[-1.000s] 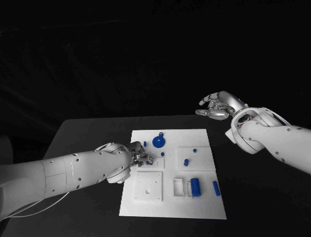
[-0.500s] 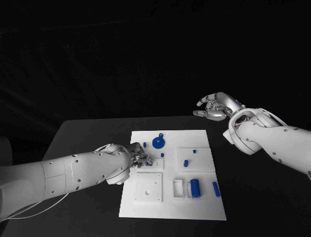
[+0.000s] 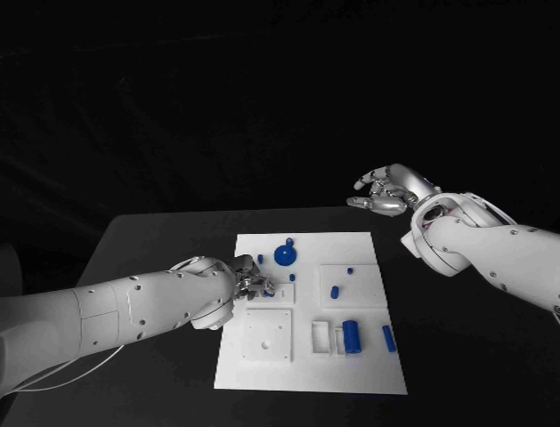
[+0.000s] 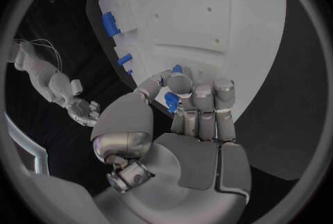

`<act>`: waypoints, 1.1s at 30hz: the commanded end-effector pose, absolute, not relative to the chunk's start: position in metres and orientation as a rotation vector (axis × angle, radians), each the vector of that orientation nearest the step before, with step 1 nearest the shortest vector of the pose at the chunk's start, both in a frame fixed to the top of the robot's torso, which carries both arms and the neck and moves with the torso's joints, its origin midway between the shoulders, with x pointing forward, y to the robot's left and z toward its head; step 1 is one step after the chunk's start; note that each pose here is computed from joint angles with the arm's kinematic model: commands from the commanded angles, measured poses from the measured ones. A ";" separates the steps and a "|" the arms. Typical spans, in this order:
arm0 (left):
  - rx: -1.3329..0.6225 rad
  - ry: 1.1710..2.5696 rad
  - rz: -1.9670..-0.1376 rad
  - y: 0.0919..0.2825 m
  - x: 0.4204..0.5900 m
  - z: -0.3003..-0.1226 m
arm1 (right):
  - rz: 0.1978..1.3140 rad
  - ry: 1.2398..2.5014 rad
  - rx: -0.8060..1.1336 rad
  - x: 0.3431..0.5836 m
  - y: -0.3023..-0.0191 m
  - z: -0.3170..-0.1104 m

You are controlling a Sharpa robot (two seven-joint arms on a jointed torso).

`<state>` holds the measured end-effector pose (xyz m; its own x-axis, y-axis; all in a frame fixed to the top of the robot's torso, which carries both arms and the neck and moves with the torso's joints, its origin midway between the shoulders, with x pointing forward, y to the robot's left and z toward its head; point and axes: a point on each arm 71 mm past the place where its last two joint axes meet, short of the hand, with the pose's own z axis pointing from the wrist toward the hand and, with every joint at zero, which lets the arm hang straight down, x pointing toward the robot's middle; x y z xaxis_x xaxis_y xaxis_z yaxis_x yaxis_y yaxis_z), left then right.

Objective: Assemble the parts on the task board

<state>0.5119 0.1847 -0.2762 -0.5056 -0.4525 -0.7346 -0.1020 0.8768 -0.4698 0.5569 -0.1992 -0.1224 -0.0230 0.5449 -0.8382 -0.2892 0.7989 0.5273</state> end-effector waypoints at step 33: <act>-0.360 2.127 -0.470 0.176 0.509 -0.282 | 0.681 1.468 0.211 0.558 -0.195 -0.123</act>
